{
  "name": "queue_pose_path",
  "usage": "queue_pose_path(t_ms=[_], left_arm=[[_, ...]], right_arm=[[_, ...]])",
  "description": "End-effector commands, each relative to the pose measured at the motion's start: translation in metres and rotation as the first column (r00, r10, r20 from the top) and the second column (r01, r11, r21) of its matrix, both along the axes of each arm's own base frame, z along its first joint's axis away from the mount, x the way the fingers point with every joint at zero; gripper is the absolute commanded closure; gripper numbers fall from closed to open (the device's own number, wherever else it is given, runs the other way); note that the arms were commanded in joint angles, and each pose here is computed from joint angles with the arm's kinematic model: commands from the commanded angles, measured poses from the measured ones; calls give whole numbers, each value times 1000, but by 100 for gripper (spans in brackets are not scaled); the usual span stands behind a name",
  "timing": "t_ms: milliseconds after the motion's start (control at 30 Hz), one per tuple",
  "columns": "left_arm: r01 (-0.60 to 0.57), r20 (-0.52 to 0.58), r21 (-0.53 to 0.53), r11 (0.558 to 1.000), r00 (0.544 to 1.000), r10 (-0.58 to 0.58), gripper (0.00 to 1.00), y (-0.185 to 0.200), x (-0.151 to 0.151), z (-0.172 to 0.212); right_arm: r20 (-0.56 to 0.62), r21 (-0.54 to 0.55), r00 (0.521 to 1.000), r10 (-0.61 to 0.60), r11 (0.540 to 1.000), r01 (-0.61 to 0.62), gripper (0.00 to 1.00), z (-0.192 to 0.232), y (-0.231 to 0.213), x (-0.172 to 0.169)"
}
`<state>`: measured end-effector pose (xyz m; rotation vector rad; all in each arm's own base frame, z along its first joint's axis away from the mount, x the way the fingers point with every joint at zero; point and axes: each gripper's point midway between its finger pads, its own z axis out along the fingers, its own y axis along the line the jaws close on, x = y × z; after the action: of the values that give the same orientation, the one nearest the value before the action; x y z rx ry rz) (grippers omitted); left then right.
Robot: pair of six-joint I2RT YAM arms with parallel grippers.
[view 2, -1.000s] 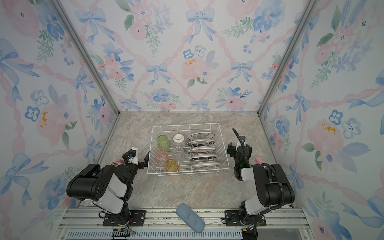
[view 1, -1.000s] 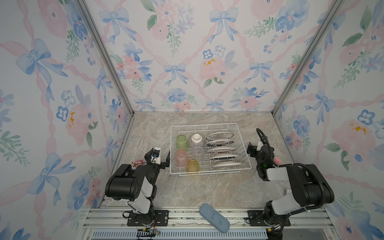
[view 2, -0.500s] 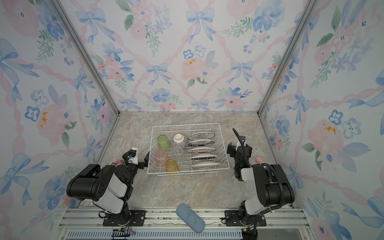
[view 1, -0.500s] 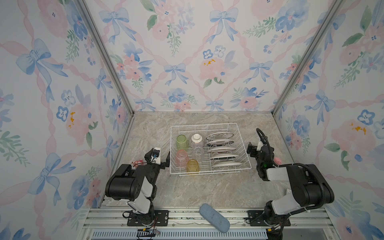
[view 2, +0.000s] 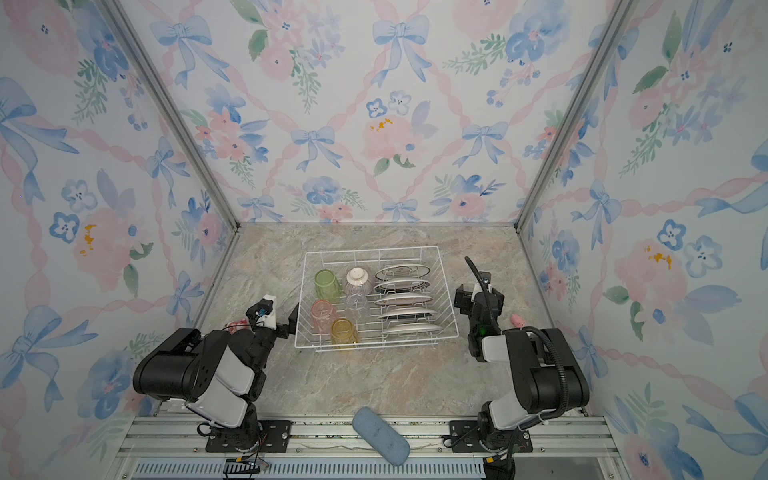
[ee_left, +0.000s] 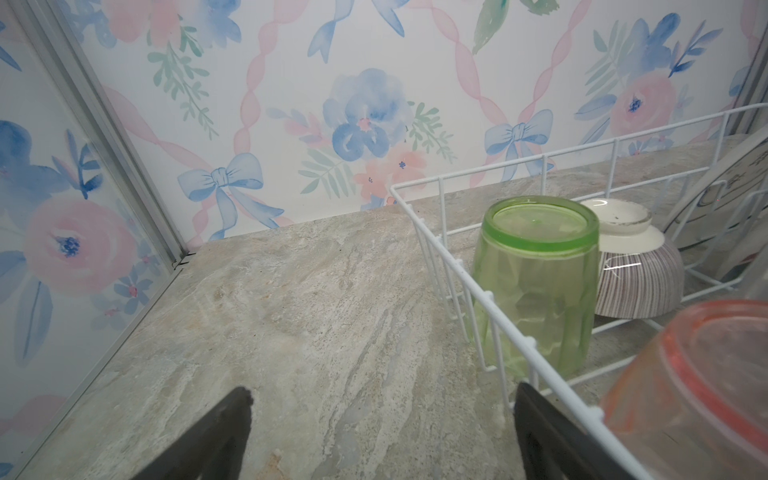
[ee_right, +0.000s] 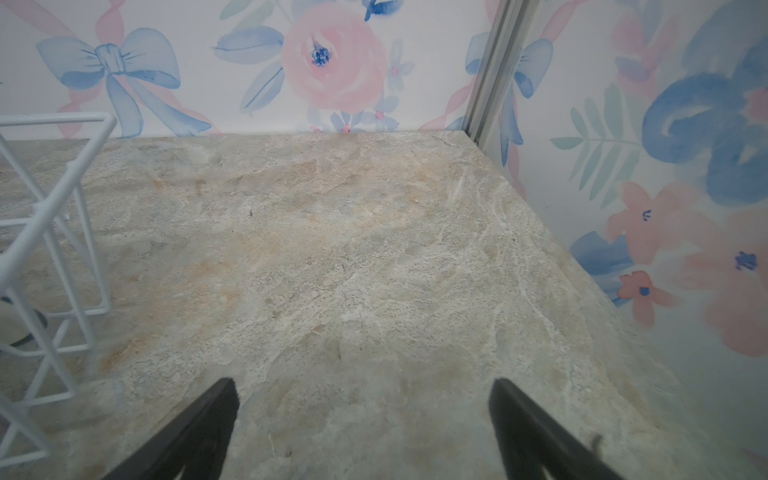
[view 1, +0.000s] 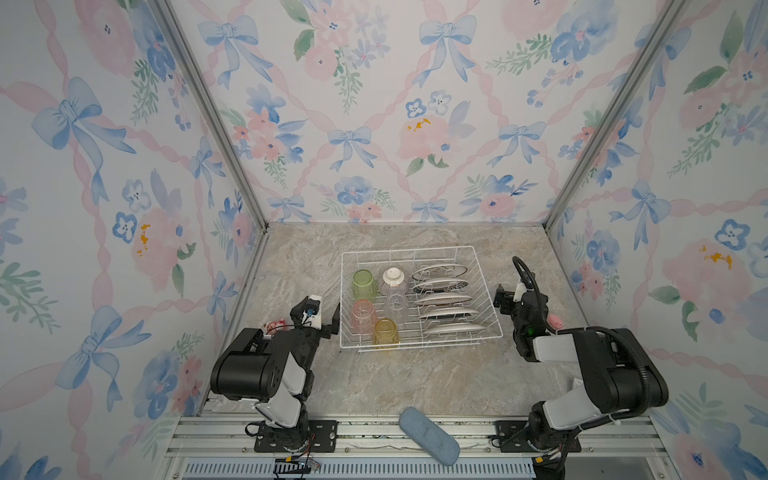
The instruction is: Unload the mixed dishes from the dish rack
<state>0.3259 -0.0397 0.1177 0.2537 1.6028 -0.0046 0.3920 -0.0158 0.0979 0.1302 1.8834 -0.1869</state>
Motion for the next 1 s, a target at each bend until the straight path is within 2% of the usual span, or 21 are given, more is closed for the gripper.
queue_pose_path(t_ms=[0, 967], left_arm=[[16, 70, 6, 1000, 997, -16, 6, -3, -2, 15], [16, 70, 5, 1000, 997, -17, 2, -3, -2, 15]], right_arm=[[0, -9, 1000, -3, 1000, 3, 3, 1, 1, 2], [1, -9, 1000, -2, 1000, 2, 3, 2, 1, 3]])
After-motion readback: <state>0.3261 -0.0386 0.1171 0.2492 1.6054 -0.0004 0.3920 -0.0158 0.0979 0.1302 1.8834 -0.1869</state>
